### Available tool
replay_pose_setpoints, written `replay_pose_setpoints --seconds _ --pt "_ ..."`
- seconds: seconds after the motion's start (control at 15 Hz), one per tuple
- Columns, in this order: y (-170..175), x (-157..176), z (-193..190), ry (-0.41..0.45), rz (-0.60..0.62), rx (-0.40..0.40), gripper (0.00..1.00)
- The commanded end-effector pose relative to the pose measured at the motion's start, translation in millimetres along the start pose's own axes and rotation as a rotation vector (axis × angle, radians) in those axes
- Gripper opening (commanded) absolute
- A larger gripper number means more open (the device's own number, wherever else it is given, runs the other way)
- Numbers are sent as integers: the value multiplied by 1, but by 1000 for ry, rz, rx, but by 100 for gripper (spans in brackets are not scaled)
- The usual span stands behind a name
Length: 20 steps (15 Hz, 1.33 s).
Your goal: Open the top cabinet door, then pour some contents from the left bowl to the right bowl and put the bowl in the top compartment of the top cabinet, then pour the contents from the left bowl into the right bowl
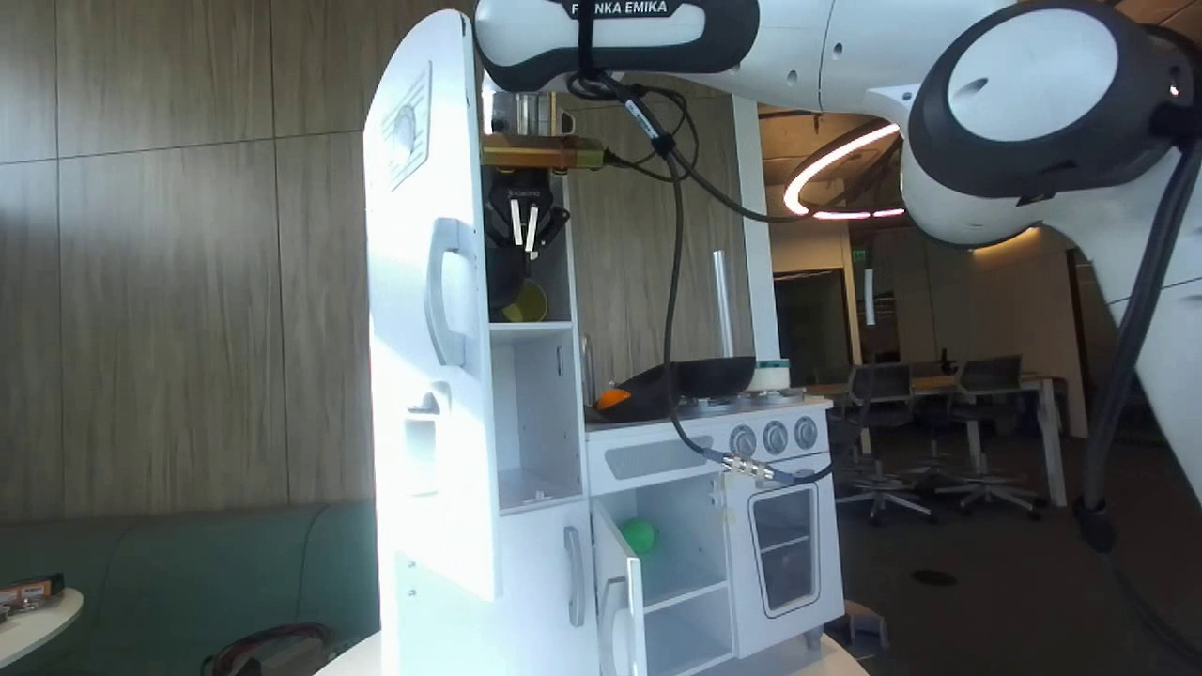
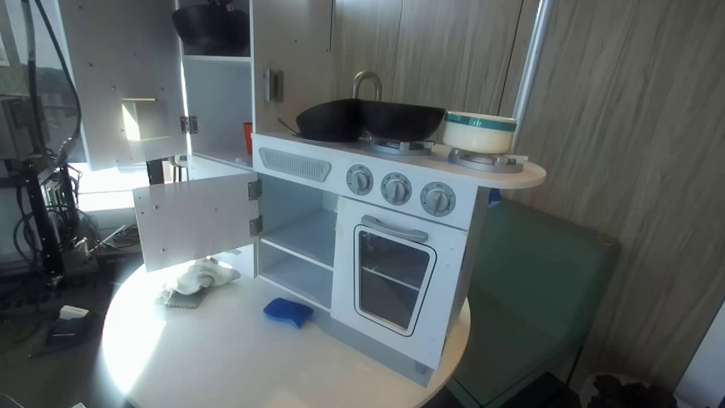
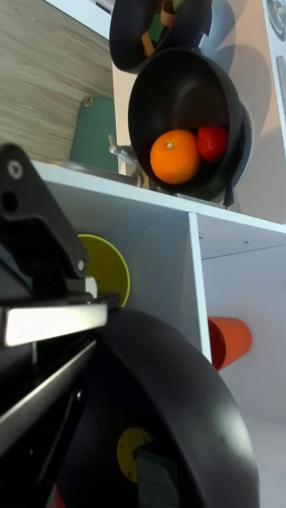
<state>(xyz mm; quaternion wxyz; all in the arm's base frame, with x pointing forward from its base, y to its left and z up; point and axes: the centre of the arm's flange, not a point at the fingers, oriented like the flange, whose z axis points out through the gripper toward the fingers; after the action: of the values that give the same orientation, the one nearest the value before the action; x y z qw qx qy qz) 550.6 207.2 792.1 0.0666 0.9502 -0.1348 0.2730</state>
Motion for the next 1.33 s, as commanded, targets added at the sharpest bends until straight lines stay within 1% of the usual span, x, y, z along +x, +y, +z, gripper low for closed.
replay_pose_setpoints --seconds 0.0,0.2,0.4,0.47,0.53,0.6,0.67,0.8,0.87,1.0,1.13,1.2,1.27 --pt "-14 41 3 49 95 -24 1" --pt "-16 50 16 93 153 -38 1" --pt "-20 48 14 119 197 -41 3" --pt "-20 45 9 109 205 -40 30" --pt "-20 41 4 106 202 -45 32" --pt "-20 38 0 99 205 -43 38" --pt "-19 34 -6 95 207 -48 47" --pt "-13 22 -18 96 197 -35 60" --pt "-11 17 -23 95 196 -31 69" --pt "-2 5 -32 61 190 -15 82" --pt "5 -7 -39 -4 176 13 97" --pt "9 -12 -42 -32 173 4 100" --pt "16 -18 -43 -67 150 -16 100"
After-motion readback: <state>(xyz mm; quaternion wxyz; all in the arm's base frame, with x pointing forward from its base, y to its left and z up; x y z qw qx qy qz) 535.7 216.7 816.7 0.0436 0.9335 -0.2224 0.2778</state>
